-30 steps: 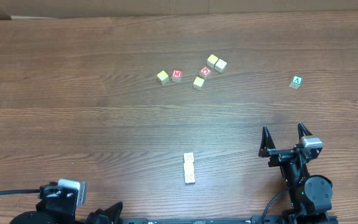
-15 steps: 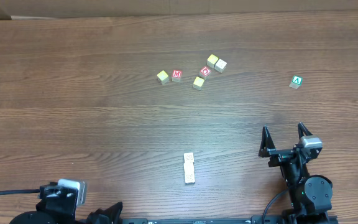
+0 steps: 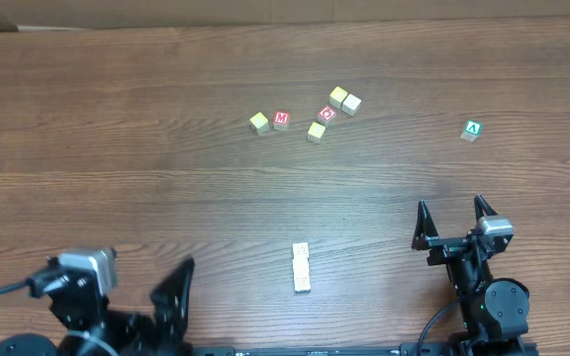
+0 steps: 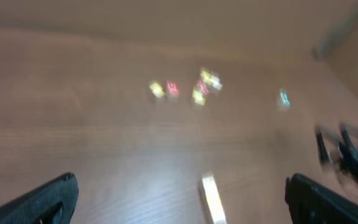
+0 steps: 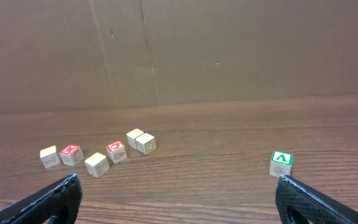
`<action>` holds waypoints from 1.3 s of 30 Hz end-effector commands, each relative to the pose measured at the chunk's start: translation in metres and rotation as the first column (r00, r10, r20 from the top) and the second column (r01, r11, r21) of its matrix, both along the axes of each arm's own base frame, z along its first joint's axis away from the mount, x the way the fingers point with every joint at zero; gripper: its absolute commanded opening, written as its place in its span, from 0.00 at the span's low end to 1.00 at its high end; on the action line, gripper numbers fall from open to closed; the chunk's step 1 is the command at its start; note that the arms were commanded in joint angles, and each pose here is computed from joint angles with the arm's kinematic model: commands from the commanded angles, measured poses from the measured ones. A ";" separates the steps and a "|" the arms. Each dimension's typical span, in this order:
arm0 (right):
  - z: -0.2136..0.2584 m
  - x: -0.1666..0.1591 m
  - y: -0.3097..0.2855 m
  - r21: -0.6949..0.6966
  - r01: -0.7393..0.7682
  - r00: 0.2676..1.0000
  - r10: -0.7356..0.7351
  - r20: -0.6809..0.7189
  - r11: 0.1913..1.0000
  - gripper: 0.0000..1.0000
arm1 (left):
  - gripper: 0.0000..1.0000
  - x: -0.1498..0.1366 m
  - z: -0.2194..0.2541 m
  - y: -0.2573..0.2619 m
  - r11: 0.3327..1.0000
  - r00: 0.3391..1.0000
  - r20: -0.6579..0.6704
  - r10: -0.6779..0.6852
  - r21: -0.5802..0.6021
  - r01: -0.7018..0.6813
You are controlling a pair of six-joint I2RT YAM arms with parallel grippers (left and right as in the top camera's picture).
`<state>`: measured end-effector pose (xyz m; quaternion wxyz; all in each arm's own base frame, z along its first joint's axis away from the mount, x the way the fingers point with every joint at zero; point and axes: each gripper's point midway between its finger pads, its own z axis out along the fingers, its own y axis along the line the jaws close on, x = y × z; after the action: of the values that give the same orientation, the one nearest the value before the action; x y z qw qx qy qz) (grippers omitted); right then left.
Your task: Flip 3 blocks
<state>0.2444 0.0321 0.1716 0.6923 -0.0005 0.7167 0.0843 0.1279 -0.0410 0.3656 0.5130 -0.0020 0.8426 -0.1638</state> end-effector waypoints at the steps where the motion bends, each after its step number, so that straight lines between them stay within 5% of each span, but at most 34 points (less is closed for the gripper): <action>1: -0.001 0.000 -0.001 -0.003 0.002 1.000 -0.002 0.007 1.000 1.00 | 1.00 0.021 -0.006 0.000 0.999 0.998 0.063 0.027 0.018 -0.028; 12: -0.001 0.000 -0.001 -0.003 0.002 1.000 -0.002 0.008 1.000 1.00 | 1.00 0.059 -0.074 -0.015 0.995 0.921 0.381 -0.088 0.083 0.060; 22: -0.001 0.000 -0.001 -0.003 0.002 1.000 -0.002 0.007 1.000 1.00 | 1.00 0.090 -0.151 -0.015 0.980 0.906 0.401 -0.136 0.189 0.063; 39: -0.001 0.000 -0.001 -0.003 0.002 1.000 -0.002 0.008 1.000 1.00 | 1.00 0.116 -0.205 0.013 0.987 0.911 0.410 0.052 0.117 -0.108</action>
<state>0.2444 0.0320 0.1719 0.6927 -0.0002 0.7163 0.0846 0.2413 -0.0375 0.1705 0.6832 0.0625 0.7219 -0.0905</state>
